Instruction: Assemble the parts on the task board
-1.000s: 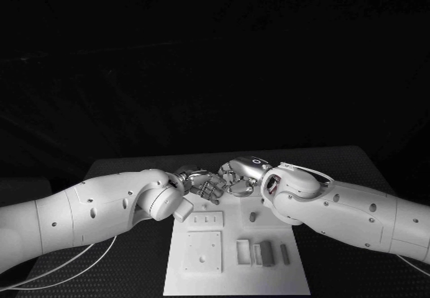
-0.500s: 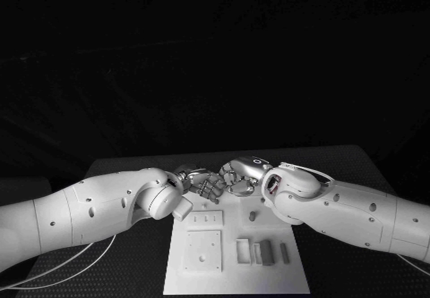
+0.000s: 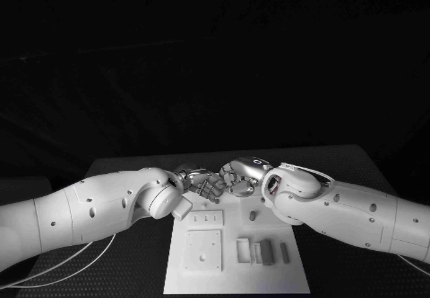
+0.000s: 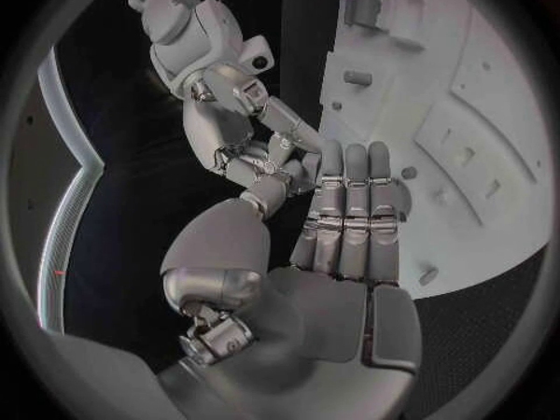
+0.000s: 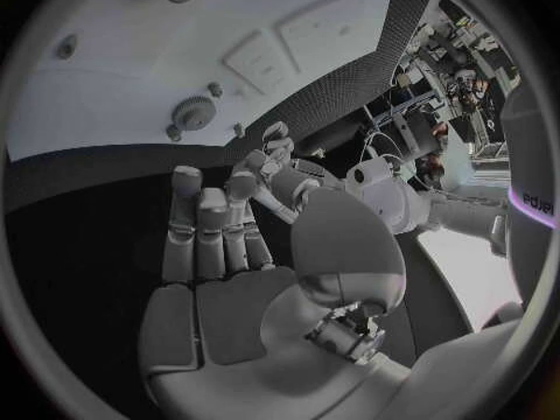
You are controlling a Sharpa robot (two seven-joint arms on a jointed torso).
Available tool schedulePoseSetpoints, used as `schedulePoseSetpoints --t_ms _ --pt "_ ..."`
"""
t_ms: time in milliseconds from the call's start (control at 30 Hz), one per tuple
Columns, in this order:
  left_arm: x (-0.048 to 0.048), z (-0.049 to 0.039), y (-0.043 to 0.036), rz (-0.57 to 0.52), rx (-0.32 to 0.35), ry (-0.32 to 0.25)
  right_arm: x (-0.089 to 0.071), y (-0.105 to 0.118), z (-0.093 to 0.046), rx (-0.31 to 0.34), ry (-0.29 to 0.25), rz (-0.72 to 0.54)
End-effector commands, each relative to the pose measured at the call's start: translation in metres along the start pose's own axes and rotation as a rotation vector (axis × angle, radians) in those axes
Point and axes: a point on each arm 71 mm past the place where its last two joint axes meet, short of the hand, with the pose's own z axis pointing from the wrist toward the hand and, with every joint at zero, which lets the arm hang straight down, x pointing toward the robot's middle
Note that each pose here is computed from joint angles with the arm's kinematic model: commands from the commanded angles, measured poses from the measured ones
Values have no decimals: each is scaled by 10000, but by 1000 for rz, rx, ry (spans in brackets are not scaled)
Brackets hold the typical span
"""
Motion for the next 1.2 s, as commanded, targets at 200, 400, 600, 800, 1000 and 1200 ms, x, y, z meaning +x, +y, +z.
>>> schedulePoseSetpoints --t_ms 200,400,600,800,1000,1200 --pt "-58 5 -5 126 -1 -48 31 42 -6 -26 15 10" --pt "-60 3 4 144 -3 -50 31 23 -8 -21 15 9" --pt "-42 3 0 146 -1 -41 38 27 -4 -22 16 9" --pt "-23 2 -4 135 -1 -34 79 31 4 -21 23 16" --pt "-60 3 2 119 -4 -70 95 23 -10 -14 27 32" --pt "-102 8 31 118 -20 -89 73 -57 -29 17 -5 59"
